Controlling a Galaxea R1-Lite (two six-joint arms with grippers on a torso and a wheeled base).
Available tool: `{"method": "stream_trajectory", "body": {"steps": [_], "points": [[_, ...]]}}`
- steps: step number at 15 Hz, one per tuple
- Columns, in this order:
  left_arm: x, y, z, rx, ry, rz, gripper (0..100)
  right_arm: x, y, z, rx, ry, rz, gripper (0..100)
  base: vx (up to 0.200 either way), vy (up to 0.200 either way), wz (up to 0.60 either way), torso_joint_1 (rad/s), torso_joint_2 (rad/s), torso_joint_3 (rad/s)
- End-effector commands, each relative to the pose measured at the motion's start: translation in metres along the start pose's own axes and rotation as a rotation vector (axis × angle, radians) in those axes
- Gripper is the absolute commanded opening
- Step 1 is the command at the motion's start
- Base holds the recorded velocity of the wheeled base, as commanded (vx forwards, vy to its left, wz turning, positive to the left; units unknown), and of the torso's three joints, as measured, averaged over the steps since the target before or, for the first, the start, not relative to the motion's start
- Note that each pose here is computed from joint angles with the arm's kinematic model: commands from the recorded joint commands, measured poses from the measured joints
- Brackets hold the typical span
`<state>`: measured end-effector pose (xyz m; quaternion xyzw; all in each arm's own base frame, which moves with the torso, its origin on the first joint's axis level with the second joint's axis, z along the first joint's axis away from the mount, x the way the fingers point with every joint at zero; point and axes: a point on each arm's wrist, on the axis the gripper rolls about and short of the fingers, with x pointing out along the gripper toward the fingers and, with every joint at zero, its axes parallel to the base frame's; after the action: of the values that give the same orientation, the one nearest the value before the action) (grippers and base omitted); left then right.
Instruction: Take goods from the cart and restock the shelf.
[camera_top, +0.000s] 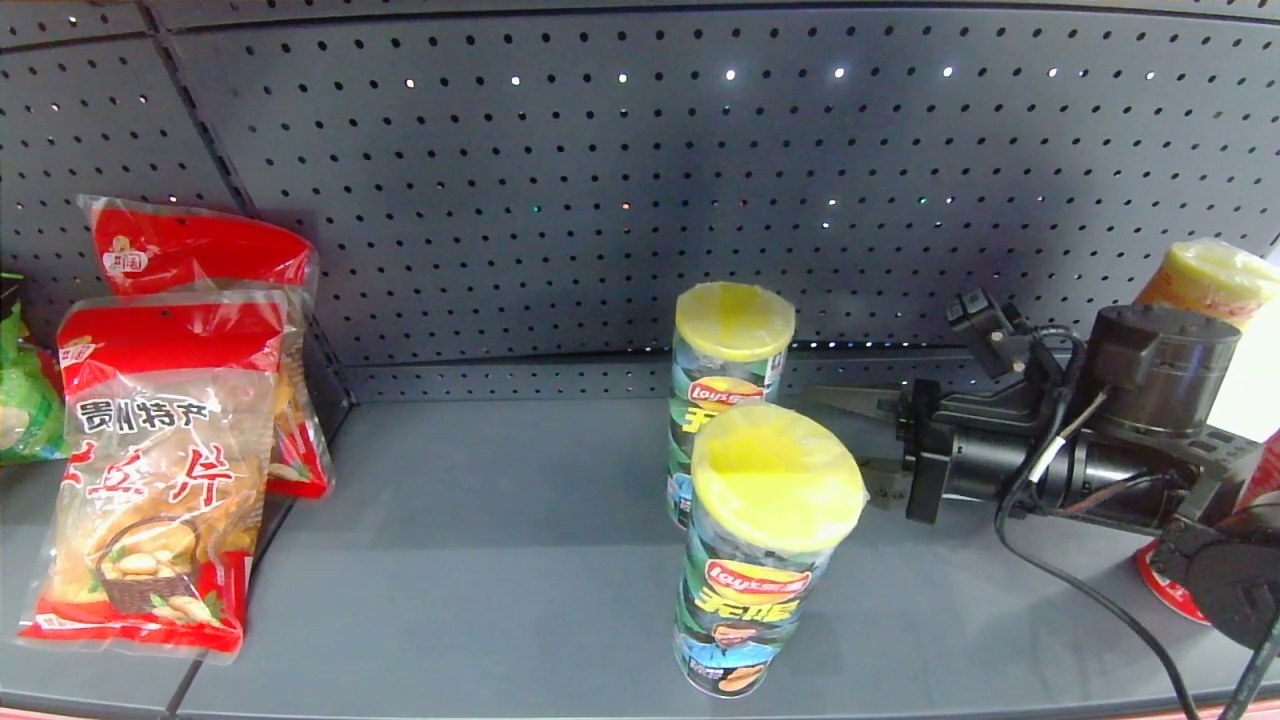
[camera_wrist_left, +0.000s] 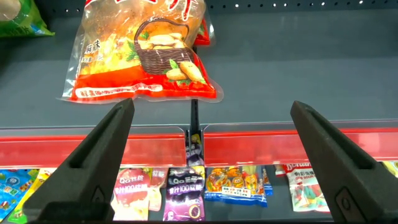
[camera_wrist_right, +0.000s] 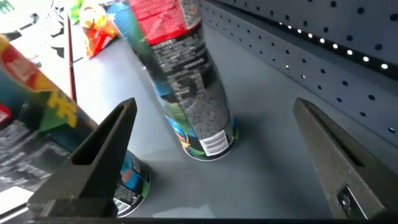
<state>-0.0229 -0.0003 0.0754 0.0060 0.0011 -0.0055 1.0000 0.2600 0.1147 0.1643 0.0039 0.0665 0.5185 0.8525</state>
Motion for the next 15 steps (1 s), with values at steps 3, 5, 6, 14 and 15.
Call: {"method": "stream_trajectory", "body": {"steps": [3,5,6,14,15], "points": [[0.000,0.000,0.000,0.000,0.001,-0.001,100,0.002,-0.006,-0.001,0.004,0.003,-0.013,100,0.000,0.000,0.00,0.000,0.00,0.000],[0.000,0.000,0.000,0.000,0.001,-0.001,100,0.001,-0.009,-0.001,0.004,0.001,-0.024,100,0.000,0.000,0.00,0.000,0.00,0.000],[0.000,0.000,0.000,0.000,0.001,0.000,100,0.001,-0.011,0.000,0.002,-0.002,-0.028,100,0.000,0.000,0.00,0.000,0.00,0.000],[0.000,0.000,0.000,0.000,0.001,0.000,100,-0.006,-0.032,-0.003,0.014,-0.002,-0.095,100,0.000,0.000,0.00,0.000,0.00,0.000],[0.000,0.000,0.000,0.000,0.001,0.000,100,-0.005,-0.034,-0.002,0.011,-0.006,-0.097,100,0.000,0.000,0.00,0.000,0.00,0.000]]}}
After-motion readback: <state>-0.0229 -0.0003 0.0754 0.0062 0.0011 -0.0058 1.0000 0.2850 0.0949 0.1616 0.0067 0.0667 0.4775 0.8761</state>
